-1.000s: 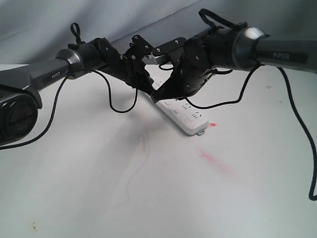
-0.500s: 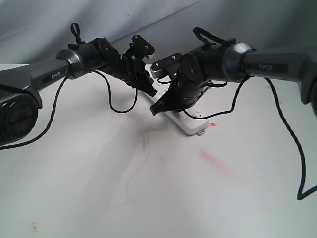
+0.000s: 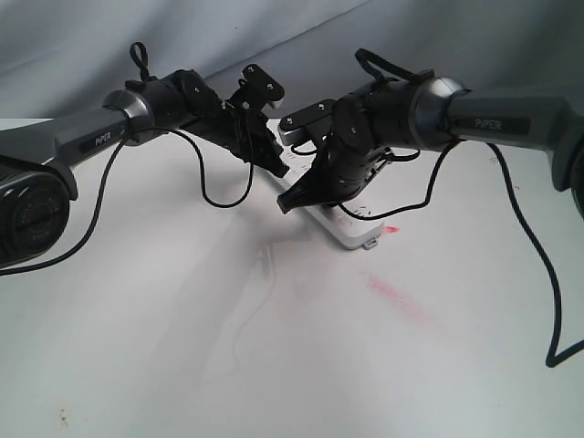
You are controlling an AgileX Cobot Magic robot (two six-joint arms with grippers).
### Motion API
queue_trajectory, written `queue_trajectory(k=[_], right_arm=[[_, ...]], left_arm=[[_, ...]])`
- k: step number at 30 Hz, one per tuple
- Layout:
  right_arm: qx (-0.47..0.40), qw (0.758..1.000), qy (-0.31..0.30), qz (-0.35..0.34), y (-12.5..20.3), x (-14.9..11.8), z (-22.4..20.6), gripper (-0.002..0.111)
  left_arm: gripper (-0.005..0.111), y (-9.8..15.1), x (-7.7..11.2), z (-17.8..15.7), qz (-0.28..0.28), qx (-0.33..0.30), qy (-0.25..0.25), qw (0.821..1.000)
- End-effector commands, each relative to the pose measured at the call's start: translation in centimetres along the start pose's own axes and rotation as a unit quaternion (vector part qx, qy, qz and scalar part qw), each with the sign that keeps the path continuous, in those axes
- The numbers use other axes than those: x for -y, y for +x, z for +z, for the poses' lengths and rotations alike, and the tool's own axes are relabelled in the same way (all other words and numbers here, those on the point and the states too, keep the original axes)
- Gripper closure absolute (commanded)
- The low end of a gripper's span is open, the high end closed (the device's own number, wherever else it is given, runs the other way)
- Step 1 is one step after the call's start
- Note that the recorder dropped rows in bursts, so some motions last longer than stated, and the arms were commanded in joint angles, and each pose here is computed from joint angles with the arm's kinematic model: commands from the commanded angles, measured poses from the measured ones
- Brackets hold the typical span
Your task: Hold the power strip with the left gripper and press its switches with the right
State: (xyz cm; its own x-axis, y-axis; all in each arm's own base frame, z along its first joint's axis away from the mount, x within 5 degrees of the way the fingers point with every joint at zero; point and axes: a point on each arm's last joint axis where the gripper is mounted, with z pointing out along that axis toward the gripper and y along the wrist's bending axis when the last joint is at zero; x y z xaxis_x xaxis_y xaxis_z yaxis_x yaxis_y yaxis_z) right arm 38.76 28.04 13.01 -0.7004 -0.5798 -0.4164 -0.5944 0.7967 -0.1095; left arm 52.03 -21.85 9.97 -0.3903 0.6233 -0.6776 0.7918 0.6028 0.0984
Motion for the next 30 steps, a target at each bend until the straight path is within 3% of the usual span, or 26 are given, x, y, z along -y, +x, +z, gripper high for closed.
queue_trajectory(k=[1,11,30], right_arm=[[-0.07,0.998,0.002,0.005,2.7,0.0,2.3,0.108],[-0.087,0.996,-0.01,0.019,4.1,-0.4,3.7,0.108],[-0.222,0.975,-0.008,-0.001,7.3,-1.0,5.0,0.108]], left_arm=[[0.107,0.4,0.1,0.2,-0.002,-0.01,0.007,1.0],[0.107,0.4,0.1,0.2,-0.002,-0.01,0.007,1.0],[0.107,0.4,0.1,0.2,-0.002,-0.011,0.008,1.0]])
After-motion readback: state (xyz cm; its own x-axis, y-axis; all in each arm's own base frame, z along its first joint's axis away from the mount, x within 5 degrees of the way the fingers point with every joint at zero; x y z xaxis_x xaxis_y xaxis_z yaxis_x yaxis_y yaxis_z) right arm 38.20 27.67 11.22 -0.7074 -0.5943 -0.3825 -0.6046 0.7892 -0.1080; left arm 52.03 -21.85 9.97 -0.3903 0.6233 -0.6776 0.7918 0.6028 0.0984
